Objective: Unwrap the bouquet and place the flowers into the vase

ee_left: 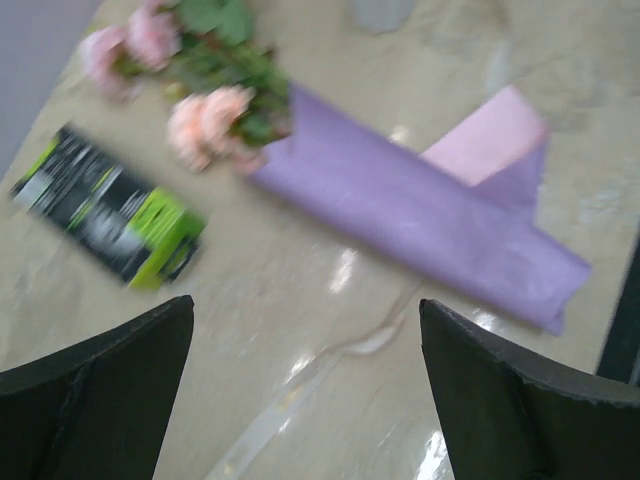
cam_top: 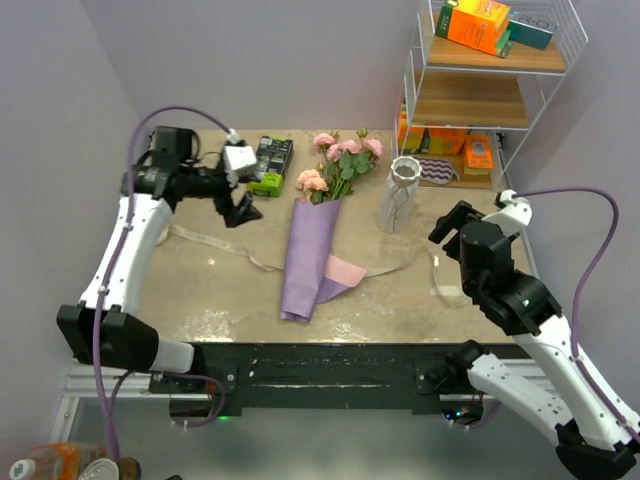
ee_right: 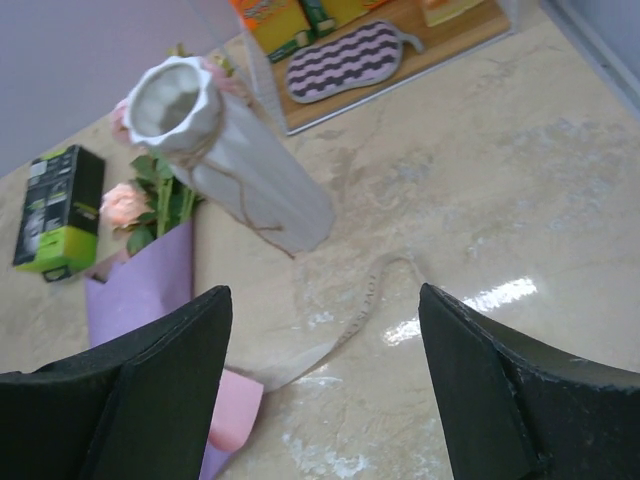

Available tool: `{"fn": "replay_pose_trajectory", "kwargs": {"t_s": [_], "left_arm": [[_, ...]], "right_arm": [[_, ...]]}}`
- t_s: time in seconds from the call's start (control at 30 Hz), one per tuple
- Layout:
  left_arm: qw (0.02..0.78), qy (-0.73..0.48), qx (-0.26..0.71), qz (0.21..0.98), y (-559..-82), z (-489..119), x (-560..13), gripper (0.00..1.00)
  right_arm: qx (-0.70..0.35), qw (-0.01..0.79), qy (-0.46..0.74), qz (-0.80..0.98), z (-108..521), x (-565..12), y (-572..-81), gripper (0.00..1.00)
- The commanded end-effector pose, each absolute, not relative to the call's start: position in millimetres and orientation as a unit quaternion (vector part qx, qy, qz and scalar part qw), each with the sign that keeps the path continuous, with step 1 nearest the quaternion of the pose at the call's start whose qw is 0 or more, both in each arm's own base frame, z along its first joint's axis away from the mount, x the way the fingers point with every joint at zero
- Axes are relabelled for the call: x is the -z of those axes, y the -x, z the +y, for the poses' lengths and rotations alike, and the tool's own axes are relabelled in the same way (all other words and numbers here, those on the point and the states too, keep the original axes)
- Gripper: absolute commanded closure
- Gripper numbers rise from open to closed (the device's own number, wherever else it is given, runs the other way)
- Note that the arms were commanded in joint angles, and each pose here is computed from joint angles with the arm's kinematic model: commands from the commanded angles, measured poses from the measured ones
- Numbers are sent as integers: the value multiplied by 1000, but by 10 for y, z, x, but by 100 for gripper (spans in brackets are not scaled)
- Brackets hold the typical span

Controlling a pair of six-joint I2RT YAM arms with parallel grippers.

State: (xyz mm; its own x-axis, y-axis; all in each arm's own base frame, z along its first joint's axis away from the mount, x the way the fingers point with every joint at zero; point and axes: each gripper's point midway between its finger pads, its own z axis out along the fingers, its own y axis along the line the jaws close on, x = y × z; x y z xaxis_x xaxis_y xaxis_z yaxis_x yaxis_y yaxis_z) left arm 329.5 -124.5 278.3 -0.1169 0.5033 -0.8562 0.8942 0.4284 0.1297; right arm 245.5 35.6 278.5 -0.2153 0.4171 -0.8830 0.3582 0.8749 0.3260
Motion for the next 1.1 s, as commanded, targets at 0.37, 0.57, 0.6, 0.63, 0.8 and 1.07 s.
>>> {"fn": "replay_pose_trajectory", "kwargs": {"t_s": [0.37, 0.57, 0.6, 0.63, 0.8, 1.07], "left_arm": [[301, -611, 340, 649, -3747, -2418, -1646, 5], [303, -640, 313, 633, -4083, -2455, -1404, 0], [303, -642, 310, 633, -4128, -2461, -1376, 1], [295, -644, 307, 635, -4161, -2459, -1277, 1], [293, -653, 284, 637, -4333, -2479, -1152, 1], [257, -663, 288, 641, -4216, -2463, -953, 7]], "right_arm": [[-203, 598, -78, 772, 1130, -2972, -2491, 32], [-247, 593, -36, 766, 1382, -3024, -2515, 37], [-249, 592, -34, 766, 1399, -3025, -2523, 37], [-253, 589, -29, 766, 1425, -3024, -2519, 37], [-265, 586, -16, 765, 1500, -3026, -2524, 38], [-275, 589, -10, 760, 1502, -3069, -2468, 40]]}}
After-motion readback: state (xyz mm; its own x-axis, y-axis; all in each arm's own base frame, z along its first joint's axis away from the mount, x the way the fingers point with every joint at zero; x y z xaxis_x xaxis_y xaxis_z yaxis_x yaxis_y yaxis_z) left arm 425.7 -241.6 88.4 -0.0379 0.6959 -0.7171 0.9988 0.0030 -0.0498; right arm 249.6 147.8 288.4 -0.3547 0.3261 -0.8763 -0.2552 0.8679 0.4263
